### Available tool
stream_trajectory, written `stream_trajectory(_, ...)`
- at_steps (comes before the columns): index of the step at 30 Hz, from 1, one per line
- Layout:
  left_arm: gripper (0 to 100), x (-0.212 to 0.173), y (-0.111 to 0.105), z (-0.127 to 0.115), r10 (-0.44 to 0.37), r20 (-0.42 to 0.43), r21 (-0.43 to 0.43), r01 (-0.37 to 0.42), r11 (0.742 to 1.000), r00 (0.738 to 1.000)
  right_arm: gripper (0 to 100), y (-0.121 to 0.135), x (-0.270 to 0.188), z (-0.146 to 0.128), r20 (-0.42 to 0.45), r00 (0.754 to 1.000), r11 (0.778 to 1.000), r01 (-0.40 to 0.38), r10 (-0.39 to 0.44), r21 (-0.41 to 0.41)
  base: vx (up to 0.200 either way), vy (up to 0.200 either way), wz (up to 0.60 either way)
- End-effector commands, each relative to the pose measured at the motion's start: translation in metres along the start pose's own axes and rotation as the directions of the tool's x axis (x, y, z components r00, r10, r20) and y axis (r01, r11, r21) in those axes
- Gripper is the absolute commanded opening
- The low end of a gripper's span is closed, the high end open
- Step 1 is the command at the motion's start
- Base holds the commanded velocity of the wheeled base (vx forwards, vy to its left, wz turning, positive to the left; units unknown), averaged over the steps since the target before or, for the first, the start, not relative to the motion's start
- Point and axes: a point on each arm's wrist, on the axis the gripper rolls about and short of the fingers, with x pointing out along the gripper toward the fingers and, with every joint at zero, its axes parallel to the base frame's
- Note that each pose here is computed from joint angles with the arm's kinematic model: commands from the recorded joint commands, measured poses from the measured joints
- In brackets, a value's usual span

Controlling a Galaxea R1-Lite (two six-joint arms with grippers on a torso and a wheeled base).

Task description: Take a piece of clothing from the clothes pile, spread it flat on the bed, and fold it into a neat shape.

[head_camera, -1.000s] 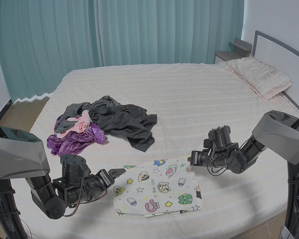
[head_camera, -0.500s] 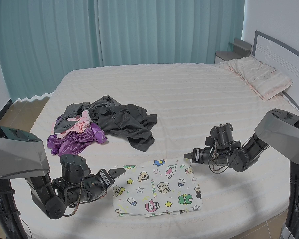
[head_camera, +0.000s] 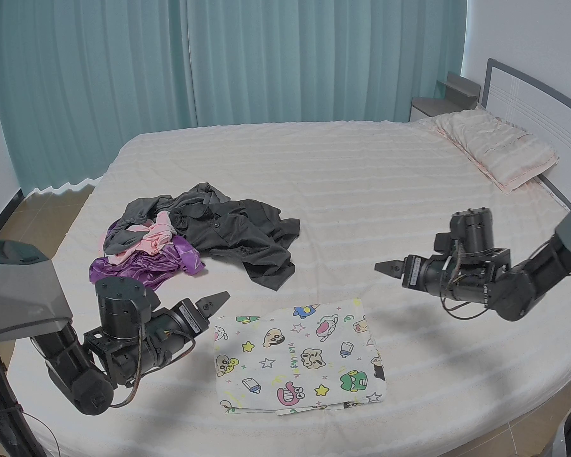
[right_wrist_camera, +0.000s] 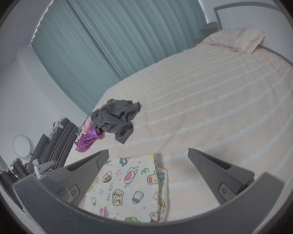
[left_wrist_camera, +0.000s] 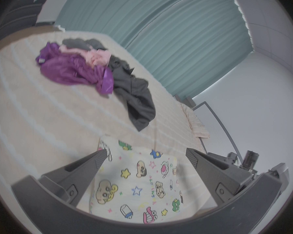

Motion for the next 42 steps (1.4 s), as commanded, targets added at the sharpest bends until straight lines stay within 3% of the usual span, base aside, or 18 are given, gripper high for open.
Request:
stream_trajectory(1, 100, -0.028, -0.03, 0.038, -0.08, 0.222, 0.135, 0.051, 0.989, 0.972, 100, 0.001, -0.103, 0.015, 0.177, 0.984, 1.0, 0.011, -0.015, 0.023, 0.0, 0.0, 0.0)
stream_trajectory(3, 100, -0.046, -0.041, 0.051, -0.071, 0.32, 0.143, 0.026, 0.989, 0.945, 100, -0.004, -0.141, 0.007, 0.229, 0.973, 1.0, 0.012, -0.015, 0.014, 0.0, 0.0, 0.0)
stream_trajectory(6, 100, -0.071, -0.052, 0.06, -0.054, 0.388, 0.141, -0.001, 0.99, 0.92, 100, -0.003, -0.181, 0.001, 0.305, 0.952, 1.0, -0.009, 0.008, 0.003, 0.0, 0.0, 0.0)
stream_trajectory(9, 100, -0.098, -0.061, 0.067, -0.051, 0.444, 0.136, -0.011, 0.991, 0.895, 100, -0.004, -0.211, -0.008, 0.366, 0.93, 0.999, -0.018, 0.027, -0.029, 0.0, 0.0, 0.0)
stream_trajectory(17, 100, -0.187, -0.071, 0.07, -0.053, 0.55, 0.185, -0.06, 0.981, 0.833, 100, -0.018, -0.258, -0.048, 0.455, 0.89, 0.988, 0.054, 0.017, -0.142, 0.0, 0.0, 0.0)
stream_trajectory(18, 100, -0.21, -0.07, 0.068, -0.058, 0.572, 0.195, -0.067, 0.978, 0.818, 100, -0.022, -0.269, -0.058, 0.487, 0.873, 0.985, 0.071, 0.015, -0.159, 0.0, 0.0, 0.0)
stream_trajectory(23, 100, -0.263, -0.053, 0.053, -0.062, 0.575, 0.239, -0.095, 0.967, 0.816, 100, -0.032, -0.288, -0.089, 0.548, 0.836, 0.971, 0.12, 0.015, -0.209, 0.0, 0.0, 0.0)
stream_trajectory(30, 100, -0.303, -0.03, 0.032, -0.049, 0.593, 0.293, -0.159, 0.943, 0.804, 100, -0.041, -0.309, -0.124, 0.568, 0.823, 0.959, 0.148, 0.016, -0.242, 0.0, 0.0, 0.0)
stream_trajectory(32, 100, -0.316, -0.022, 0.025, -0.025, 0.635, 0.313, -0.228, 0.922, 0.772, 100, -0.043, -0.32, -0.137, 0.568, 0.823, 0.953, 0.162, 0.013, -0.256, 0.0, 0.0, 0.0)
stream_trajectory(33, 100, -0.316, -0.022, 0.025, -0.022, 0.638, 0.314, -0.234, 0.92, 0.77, 100, -0.043, -0.321, -0.138, 0.568, 0.823, 0.953, 0.164, 0.011, -0.256, 0.0, 0.0, 0.0)
stream_trajectory(38, 100, -0.337, -0.009, 0.007, 0.004, 0.702, 0.367, -0.367, 0.855, 0.712, 100, -0.054, -0.335, -0.174, 0.526, 0.849, 0.921, 0.245, -0.053, -0.303, 0.0, 0.0, 0.0)
stream_trajectory(42, 100, -0.343, -0.004, -0.003, 0.056, 0.748, 0.346, -0.46, 0.818, 0.662, 100, -0.057, -0.338, -0.183, 0.544, 0.838, 0.897, 0.275, -0.046, -0.346, 0.0, 0.0, 0.0)
